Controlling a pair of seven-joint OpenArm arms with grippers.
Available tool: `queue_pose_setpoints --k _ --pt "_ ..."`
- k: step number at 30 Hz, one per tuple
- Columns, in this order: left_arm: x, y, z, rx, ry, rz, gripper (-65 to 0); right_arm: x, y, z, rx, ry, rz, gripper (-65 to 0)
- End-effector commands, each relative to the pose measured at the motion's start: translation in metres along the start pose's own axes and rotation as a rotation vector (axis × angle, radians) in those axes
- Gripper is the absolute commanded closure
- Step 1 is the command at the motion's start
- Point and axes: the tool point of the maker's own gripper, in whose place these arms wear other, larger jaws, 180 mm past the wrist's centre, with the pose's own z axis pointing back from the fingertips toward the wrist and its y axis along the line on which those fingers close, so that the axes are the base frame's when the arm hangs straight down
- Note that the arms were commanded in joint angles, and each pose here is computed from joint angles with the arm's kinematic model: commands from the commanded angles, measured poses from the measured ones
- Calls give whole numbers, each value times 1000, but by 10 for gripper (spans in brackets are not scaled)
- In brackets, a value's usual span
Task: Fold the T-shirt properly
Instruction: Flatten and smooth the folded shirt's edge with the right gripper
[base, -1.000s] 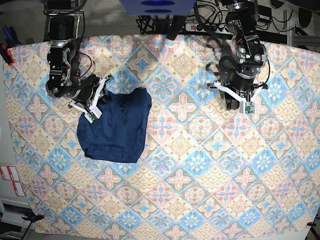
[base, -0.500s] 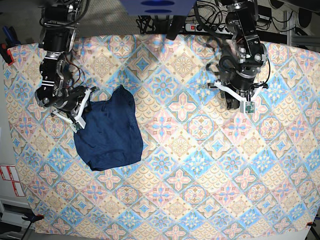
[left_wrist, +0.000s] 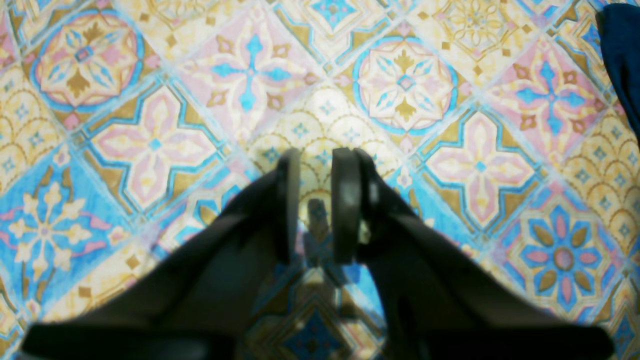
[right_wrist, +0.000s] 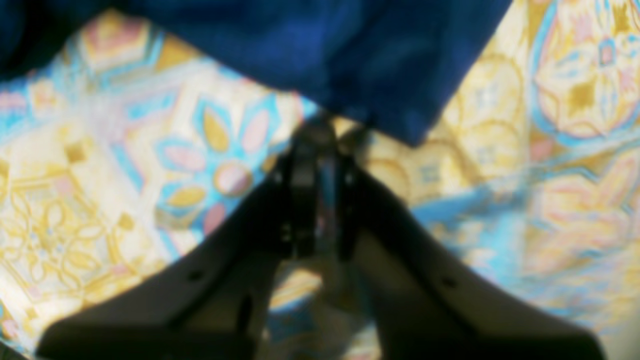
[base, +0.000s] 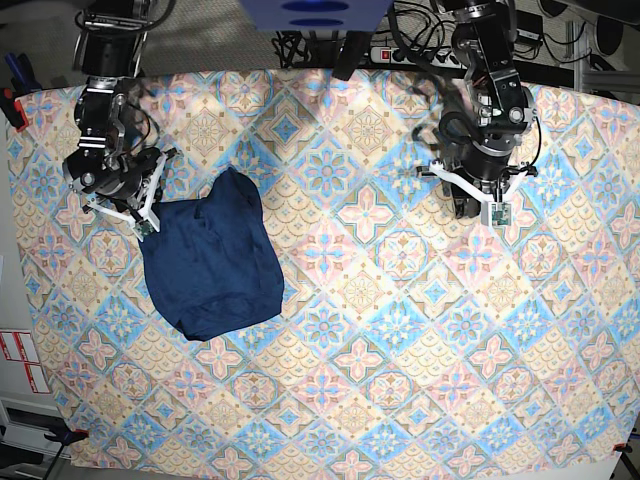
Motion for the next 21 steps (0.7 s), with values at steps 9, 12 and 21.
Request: queue_pose_setpoints --k 9,12,21 --pt "12 -1 2 -4 -44 -1 -107 14 12 44 -61 -107 99 -63" --pt "13 -1 1 -4 -45 -1 -107 24 37 47 -28 -113 144 -63" --pt "12 -1 2 -4 -44 -1 -107 60 94 42 87 -179 233 -63"
